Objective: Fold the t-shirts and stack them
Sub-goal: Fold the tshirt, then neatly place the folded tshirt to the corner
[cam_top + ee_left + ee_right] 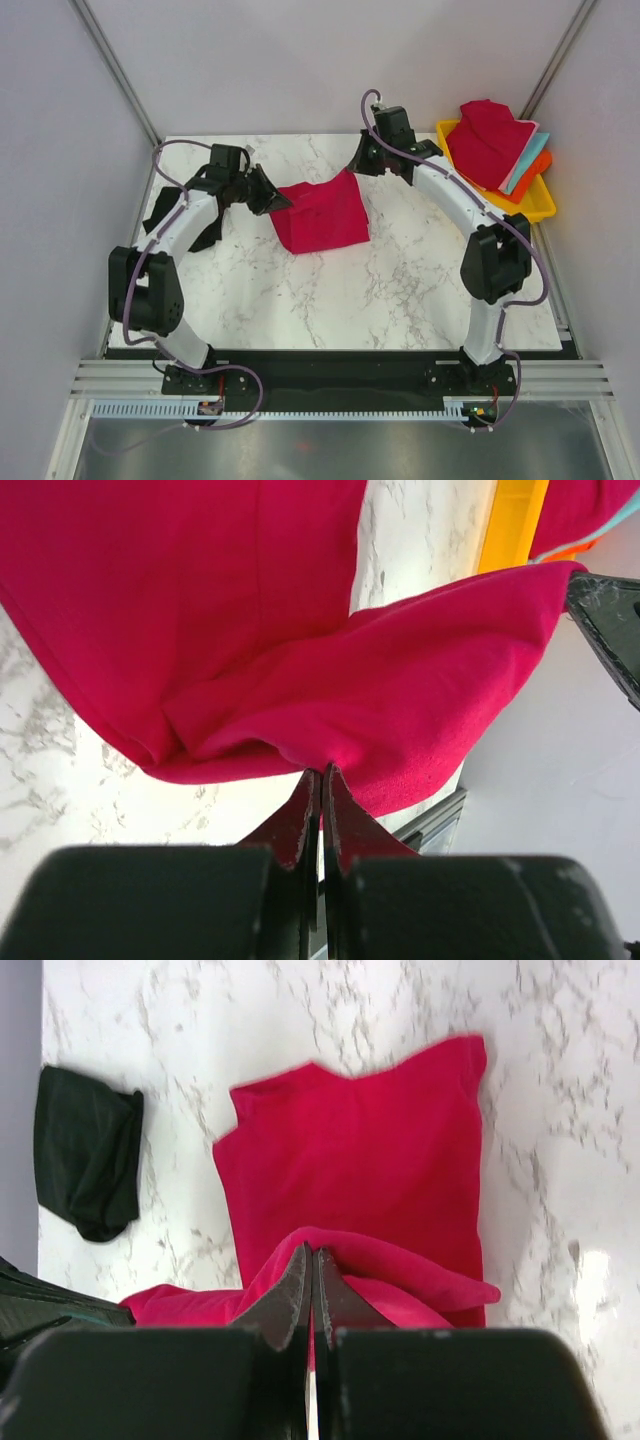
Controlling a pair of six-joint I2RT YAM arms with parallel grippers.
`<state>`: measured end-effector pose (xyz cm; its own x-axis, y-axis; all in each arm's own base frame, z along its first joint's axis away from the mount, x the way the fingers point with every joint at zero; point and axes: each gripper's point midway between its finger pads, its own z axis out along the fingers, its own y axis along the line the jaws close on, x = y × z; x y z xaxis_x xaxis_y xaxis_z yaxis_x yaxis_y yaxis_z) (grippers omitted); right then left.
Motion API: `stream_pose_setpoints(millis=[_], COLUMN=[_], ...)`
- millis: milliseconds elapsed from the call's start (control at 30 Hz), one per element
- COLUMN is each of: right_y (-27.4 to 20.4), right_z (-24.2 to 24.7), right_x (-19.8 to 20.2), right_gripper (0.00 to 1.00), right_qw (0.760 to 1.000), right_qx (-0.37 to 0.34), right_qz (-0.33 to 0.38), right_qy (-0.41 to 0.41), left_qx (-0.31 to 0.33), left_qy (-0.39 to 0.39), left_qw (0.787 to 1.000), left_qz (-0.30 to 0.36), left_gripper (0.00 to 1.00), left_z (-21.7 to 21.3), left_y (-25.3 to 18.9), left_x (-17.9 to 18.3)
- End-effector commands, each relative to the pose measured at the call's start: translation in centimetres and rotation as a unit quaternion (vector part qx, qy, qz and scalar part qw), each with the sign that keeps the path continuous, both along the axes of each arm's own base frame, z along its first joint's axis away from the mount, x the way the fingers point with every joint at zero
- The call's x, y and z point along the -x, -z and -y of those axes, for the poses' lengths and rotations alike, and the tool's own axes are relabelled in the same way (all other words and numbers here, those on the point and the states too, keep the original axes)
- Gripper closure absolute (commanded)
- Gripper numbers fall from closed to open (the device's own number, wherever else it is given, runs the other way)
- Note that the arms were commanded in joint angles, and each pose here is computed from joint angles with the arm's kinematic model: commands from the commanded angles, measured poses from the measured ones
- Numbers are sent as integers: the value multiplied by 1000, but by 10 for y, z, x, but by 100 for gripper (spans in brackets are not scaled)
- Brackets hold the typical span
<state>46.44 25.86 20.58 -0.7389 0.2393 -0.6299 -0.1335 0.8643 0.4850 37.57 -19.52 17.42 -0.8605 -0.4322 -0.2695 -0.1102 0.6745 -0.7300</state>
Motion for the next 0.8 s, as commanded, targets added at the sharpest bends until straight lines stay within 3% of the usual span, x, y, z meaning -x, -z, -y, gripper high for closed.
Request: stream_pose_setpoints(millis=[0, 67, 100, 167, 200, 233, 267, 333, 433, 567, 767], right_y=[-16, -25, -20, -12, -3, 4, 10, 24, 34, 49, 98], right_z=[-6, -11, -16, -24, -25, -25, -24, -27, -30, -16, -6], right_x=[-40, -58, -74, -89, -107, -116, -123, -134, -131, -121, -103], right_gripper=[100, 100, 95, 70, 40, 32, 27, 2, 2, 9, 19], right_qw=[999, 998, 997, 996, 995, 995, 995, 994, 995, 996, 999], right_qx=[-19, -28, -35, -49, -57, -57, -56, -61, -56, -18, 14], right_qz=[40, 60, 69, 71, 78, 79, 81, 86, 87, 83, 48], right_qy=[15, 18, 19, 14, 19, 25, 34, 34, 11, 14, 3], left_qx=[9, 8, 14, 28, 27, 25, 10, 16, 21, -28, -46], left_qy=[-13, -27, -31, -42, -56, -75, -92, -89, -81, -117, -117], left_qw=[1000, 999, 999, 999, 997, 996, 995, 995, 996, 993, 992], left_qz=[0, -28, -21, -14, -40, -42, -41, -32, -15, -8, -35], left_gripper=[98, 98, 98, 83, 66, 48, 1, 0, 0, 1, 19], left_z=[-9, -17, -19, -24, -29, -37, -42, -35, -26, -44, -47], left_y=[-7, 15, 10, 4, 28, 33, 42, 46, 32, 35, 58], left_x=[-30, -51, -67, -95, -108, -121, -135, -160, -173, -163, -140])
